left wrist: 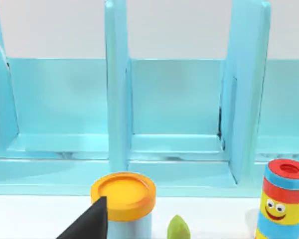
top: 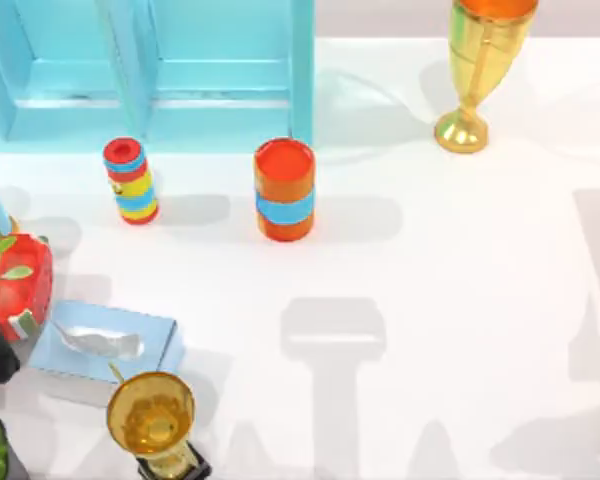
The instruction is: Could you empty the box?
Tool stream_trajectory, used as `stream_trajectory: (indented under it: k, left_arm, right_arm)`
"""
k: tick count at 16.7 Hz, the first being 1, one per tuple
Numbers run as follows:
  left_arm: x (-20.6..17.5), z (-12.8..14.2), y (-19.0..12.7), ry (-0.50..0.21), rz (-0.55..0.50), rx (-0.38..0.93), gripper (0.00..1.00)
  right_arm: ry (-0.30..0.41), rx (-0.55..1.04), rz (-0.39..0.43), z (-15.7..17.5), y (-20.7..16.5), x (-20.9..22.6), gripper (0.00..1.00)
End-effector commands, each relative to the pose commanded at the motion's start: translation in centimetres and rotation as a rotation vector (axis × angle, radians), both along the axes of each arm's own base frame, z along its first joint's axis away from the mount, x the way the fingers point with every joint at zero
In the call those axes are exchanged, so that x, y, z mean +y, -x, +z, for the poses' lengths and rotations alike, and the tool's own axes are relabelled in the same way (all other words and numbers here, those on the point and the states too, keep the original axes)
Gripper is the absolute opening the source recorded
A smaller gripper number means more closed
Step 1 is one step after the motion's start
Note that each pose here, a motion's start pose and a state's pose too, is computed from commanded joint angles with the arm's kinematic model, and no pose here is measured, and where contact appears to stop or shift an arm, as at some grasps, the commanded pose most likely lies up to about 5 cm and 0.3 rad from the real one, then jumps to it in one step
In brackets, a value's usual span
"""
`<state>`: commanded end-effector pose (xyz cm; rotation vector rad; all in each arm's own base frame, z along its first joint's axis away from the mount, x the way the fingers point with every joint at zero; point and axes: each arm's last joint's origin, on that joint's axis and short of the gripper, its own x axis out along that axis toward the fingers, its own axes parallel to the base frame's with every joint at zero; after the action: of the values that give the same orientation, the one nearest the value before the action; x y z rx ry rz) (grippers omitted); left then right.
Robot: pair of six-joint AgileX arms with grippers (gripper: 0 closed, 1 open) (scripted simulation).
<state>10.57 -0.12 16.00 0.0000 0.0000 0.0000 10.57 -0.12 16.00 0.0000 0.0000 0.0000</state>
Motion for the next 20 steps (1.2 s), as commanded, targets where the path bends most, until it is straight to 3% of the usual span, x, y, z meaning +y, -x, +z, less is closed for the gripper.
stream_trajectory:
  k: [4, 8, 14, 20]
  left_arm:
    - [0.0, 0.0, 0.0, 0.000, 0.000, 0.000, 1.00]
    - [0.0, 0.0, 0.0, 0.000, 0.000, 0.000, 1.00]
    - [0.0, 0.0, 0.0, 0.000, 0.000, 0.000, 1.00]
    - [0.0, 0.0, 0.0, 0.000, 0.000, 0.000, 1.00]
  right_arm:
    - [0.013, 0.033, -0.013, 0.5, 0.0, -0.1, 1.00]
    - [0.073, 0.221, -0.074, 3.4, -0.5, -0.9, 1.00]
    - [0.141, 0.753, -0.143, 8.3, -4.9, -3.8, 1.00]
    - [0.088, 1.284, -0.092, 9.3, -11.6, -9.2, 1.00]
